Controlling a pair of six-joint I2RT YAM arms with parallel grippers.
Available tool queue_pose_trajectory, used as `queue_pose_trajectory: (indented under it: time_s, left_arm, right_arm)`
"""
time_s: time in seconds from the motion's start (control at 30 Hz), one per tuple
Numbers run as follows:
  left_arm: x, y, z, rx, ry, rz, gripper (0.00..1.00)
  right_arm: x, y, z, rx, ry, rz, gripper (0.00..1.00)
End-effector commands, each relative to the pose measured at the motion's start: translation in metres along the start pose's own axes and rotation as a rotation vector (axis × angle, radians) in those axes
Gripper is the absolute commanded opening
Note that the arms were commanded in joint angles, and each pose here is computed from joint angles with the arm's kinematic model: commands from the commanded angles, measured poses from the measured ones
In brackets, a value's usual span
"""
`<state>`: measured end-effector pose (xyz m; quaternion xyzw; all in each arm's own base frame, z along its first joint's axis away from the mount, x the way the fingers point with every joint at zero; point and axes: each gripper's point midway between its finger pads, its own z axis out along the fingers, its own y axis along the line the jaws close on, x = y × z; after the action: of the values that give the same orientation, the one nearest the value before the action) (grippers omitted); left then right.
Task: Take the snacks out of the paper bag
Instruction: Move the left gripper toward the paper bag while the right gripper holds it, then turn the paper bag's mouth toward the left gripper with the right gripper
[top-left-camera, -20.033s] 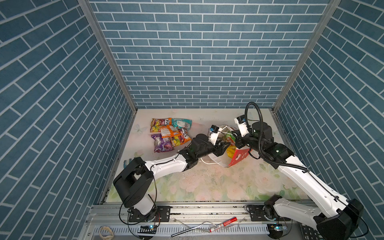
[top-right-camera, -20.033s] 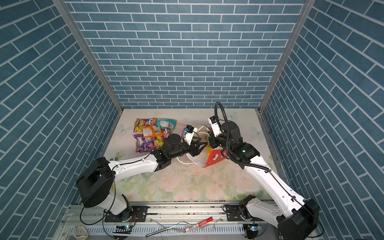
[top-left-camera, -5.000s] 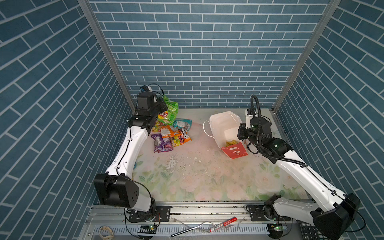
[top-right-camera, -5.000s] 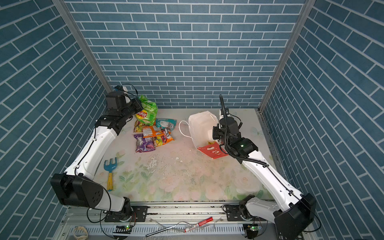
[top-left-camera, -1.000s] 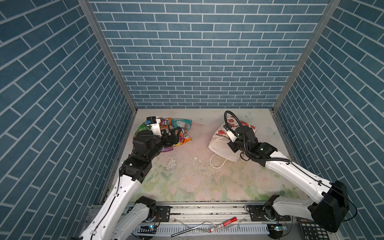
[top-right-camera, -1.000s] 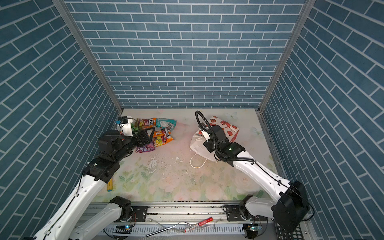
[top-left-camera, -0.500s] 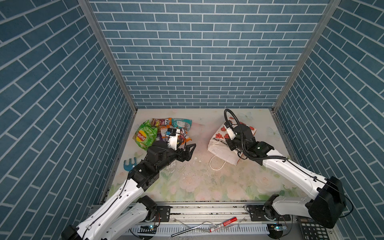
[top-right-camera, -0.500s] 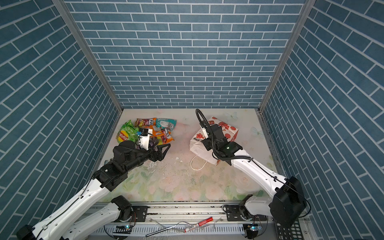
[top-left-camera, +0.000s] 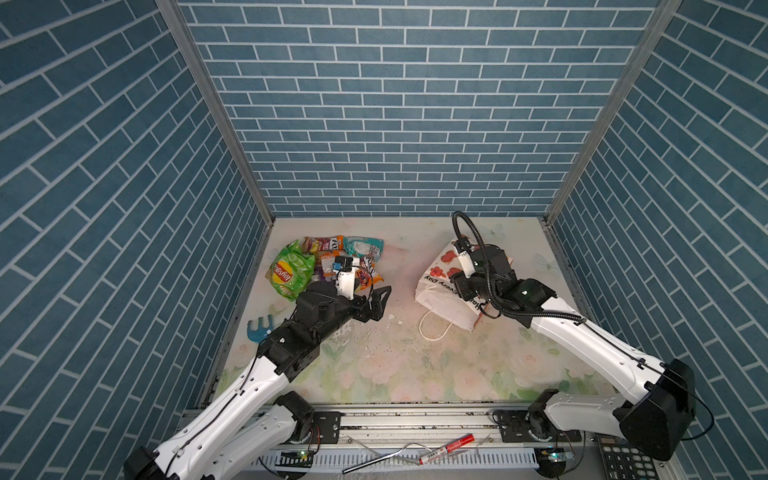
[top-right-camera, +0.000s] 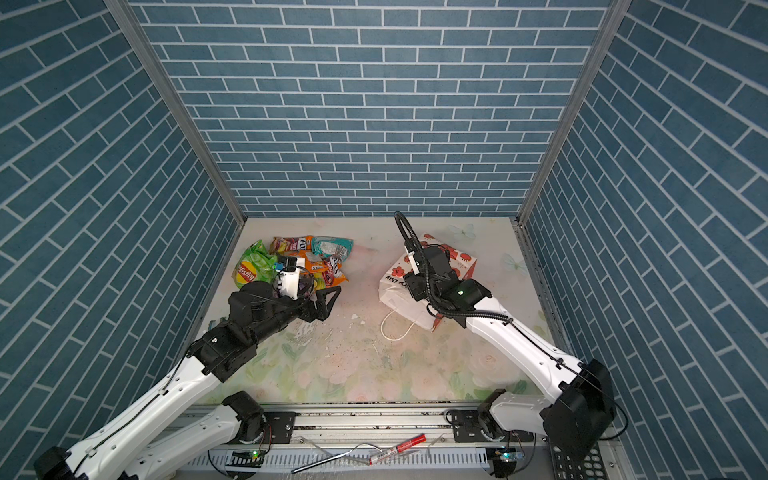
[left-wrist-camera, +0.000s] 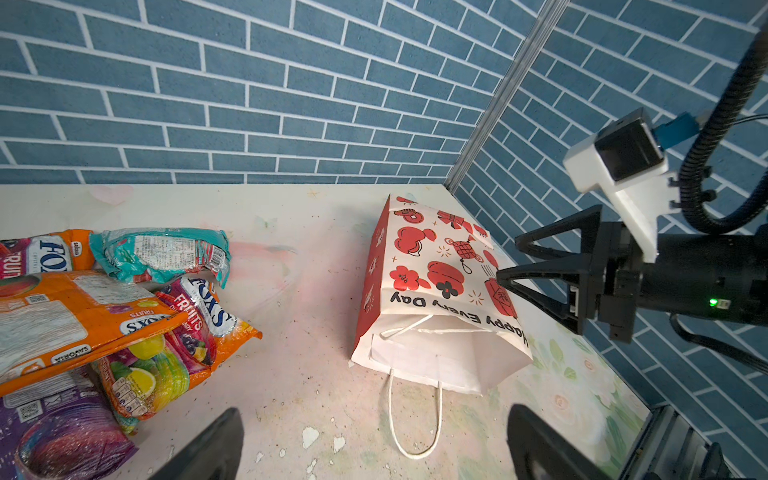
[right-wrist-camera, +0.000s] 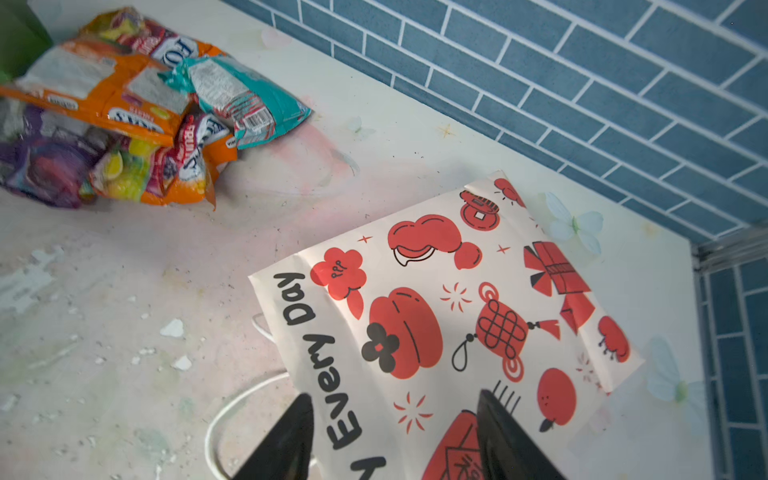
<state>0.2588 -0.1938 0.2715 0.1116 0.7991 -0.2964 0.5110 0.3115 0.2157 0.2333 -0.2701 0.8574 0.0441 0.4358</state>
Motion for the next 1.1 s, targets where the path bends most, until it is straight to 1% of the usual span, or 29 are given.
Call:
queue_pose_trajectory:
  time_s: [0.0, 0.07, 0.23, 0.4, 0.67, 0.73, 1.07]
  left_arm:
    - [-0.007, -0.004, 0.003, 0.007, -0.021, 0.022, 0.99]
    - [-0.006, -0.003, 0.006, 0.005, -0.013, 0.021, 0.99]
    - [-0.004, 0.000, 0.008, -0.011, -0.008, 0.019, 1.00]
    - [-0.004, 0.003, 0.006, -0.029, -0.011, 0.025, 1.00]
    - [-0.002, 0.010, 0.005, -0.068, -0.003, 0.034, 0.99]
    - [-0.002, 0.014, 0.004, -0.087, -0.001, 0.033, 1.00]
    - [0.002, 0.027, 0.002, -0.163, 0.010, 0.033, 1.00]
  right_arm:
    - [0.013, 0.015, -0.002, -0.082, 0.080, -0.013, 0.75]
    - [0.018, 0.023, 0.001, -0.120, 0.118, -0.029, 0.77]
    - [0.039, 0.032, 0.015, -0.127, 0.237, -0.089, 0.77]
    - [0.047, 0.036, 0.031, -0.100, 0.275, -0.118, 0.75]
    - [0.068, 0.037, 0.057, 0.022, 0.399, -0.272, 0.72]
    - [0.069, 0.035, 0.060, 0.063, 0.411, -0.310, 0.70]
    - [0.084, 0.019, 0.064, 0.211, 0.497, -0.472, 0.68]
